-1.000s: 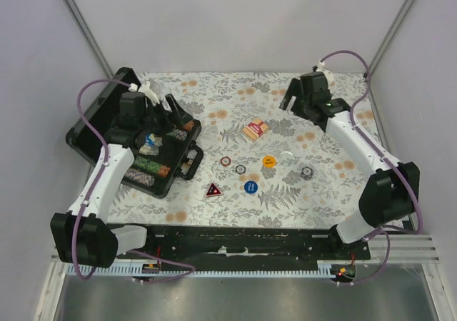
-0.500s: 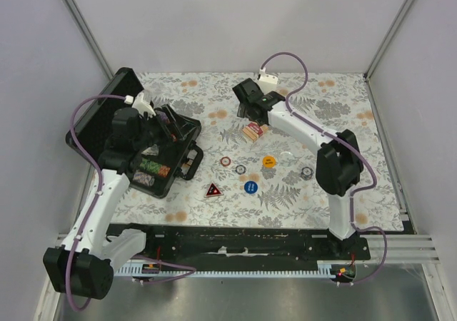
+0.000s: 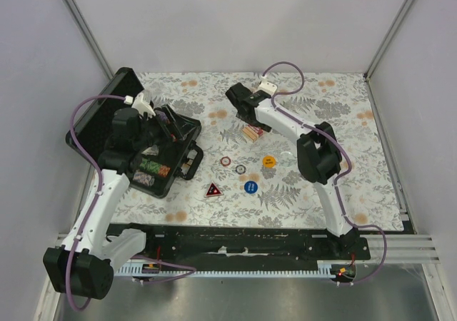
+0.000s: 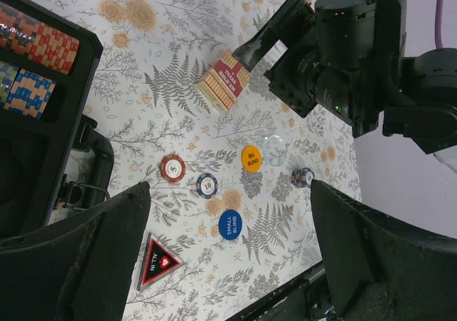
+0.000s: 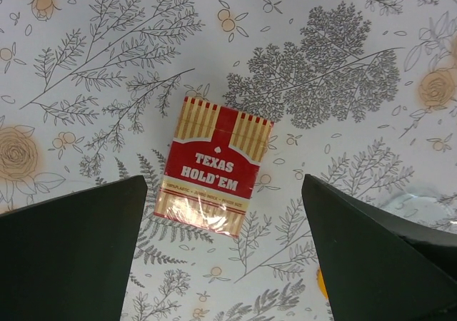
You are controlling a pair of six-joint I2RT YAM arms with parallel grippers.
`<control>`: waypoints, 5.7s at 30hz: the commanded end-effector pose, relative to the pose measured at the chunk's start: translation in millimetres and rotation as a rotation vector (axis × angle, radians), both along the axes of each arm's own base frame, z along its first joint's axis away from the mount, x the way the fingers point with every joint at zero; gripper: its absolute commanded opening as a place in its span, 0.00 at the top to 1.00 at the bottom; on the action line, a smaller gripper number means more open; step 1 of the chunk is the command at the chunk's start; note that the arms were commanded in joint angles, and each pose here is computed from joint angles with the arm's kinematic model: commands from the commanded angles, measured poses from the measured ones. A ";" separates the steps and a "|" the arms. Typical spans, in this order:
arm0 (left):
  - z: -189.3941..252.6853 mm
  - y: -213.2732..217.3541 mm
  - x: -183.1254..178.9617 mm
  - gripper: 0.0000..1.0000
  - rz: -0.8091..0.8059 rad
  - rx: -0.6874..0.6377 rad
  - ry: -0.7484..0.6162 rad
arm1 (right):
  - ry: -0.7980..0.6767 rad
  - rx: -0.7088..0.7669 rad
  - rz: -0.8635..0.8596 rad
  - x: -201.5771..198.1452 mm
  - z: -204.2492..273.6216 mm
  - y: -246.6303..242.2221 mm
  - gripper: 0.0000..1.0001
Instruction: Pack up texas hold em set
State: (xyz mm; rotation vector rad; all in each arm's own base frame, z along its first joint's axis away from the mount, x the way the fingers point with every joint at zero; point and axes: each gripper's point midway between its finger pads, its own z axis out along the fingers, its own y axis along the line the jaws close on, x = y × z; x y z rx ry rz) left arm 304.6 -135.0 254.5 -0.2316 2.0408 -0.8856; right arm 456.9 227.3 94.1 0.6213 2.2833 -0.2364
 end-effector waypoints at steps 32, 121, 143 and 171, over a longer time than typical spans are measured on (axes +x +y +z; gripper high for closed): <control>-5.6 8.0 12.3 0.05 0.028 0.067 0.024 | 0.037 0.131 -0.153 32.4 -54.5 0.8 0.35; -59.9 19.7 5.6 0.91 0.397 -0.090 0.216 | 0.024 0.575 0.127 -34.9 92.7 -50.0 0.02; -87.0 81.1 15.2 0.92 0.684 -0.244 0.288 | 0.079 0.575 0.159 -40.0 75.8 -46.2 0.08; -145.1 93.6 26.6 0.82 0.675 -0.290 0.345 | 0.116 0.595 0.164 -37.8 64.9 -44.9 0.09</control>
